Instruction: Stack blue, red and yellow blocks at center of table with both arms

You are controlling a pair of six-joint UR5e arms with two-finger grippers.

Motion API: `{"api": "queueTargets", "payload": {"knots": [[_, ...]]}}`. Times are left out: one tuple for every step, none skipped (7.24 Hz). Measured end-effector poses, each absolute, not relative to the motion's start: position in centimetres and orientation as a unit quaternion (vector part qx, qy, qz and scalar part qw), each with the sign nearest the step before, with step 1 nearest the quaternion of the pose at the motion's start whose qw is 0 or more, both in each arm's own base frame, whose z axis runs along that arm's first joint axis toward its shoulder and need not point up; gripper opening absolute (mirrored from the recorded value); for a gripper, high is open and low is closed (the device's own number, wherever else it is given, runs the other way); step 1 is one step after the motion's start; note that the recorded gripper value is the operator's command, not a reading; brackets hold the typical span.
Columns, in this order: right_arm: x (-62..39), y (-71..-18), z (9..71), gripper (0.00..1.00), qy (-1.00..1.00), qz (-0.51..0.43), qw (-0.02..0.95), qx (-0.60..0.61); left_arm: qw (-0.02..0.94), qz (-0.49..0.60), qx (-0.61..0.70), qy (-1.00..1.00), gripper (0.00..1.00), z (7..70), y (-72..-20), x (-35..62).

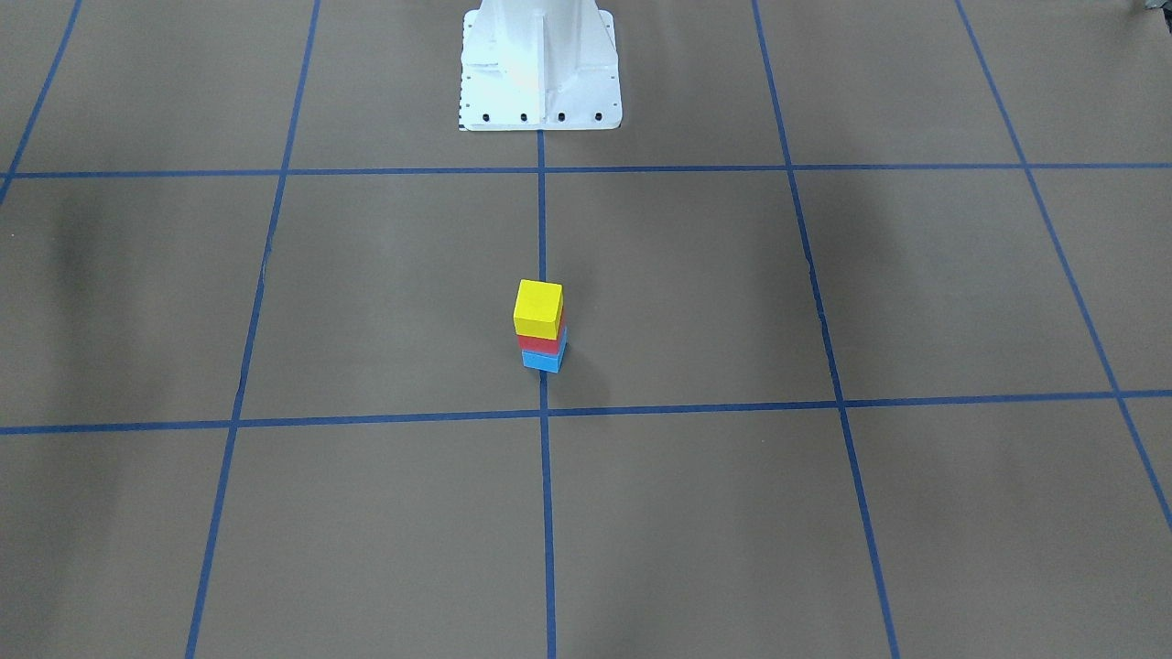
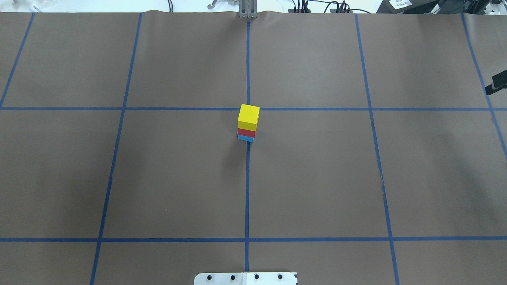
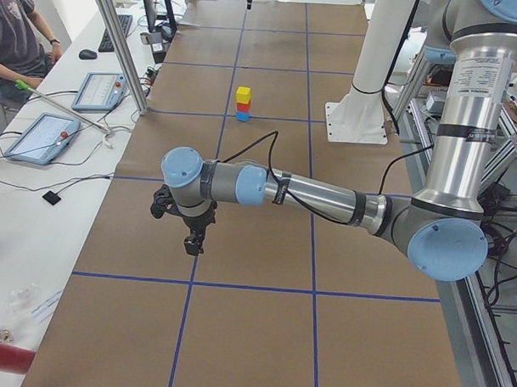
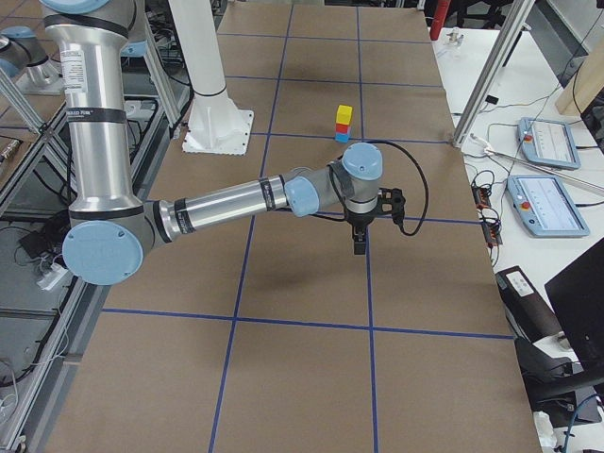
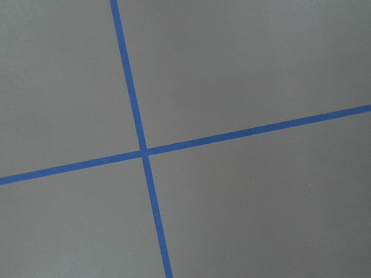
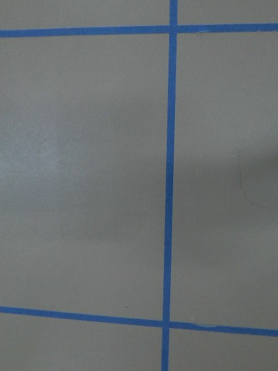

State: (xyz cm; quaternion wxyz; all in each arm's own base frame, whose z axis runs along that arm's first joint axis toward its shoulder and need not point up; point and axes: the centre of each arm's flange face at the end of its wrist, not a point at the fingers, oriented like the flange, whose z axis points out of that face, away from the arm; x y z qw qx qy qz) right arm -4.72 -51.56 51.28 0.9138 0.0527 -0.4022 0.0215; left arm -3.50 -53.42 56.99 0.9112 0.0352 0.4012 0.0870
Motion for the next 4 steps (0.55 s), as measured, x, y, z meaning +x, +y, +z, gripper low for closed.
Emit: {"api": "queueTargets", "payload": {"knots": [[-4.0,-51.7,51.9,1.00,-0.403,0.027,0.914,0.050,0.911,0.086,0.032,0.401,0.99,57.3,-53.3,-3.5],[-3.2,-51.8,52.9,1.00,-0.405,0.028,0.913,0.046,0.913,0.084,0.029,0.399,0.99,57.6,-53.2,-3.6],[-2.5,-52.0,53.7,1.00,-0.407,0.027,0.912,0.044,0.915,0.083,0.028,0.393,0.99,57.8,-53.1,-3.7],[-2.1,-52.1,54.6,1.00,-0.407,0.025,0.912,0.041,0.917,0.084,0.030,0.390,0.99,57.7,-53.1,-3.7]]}}
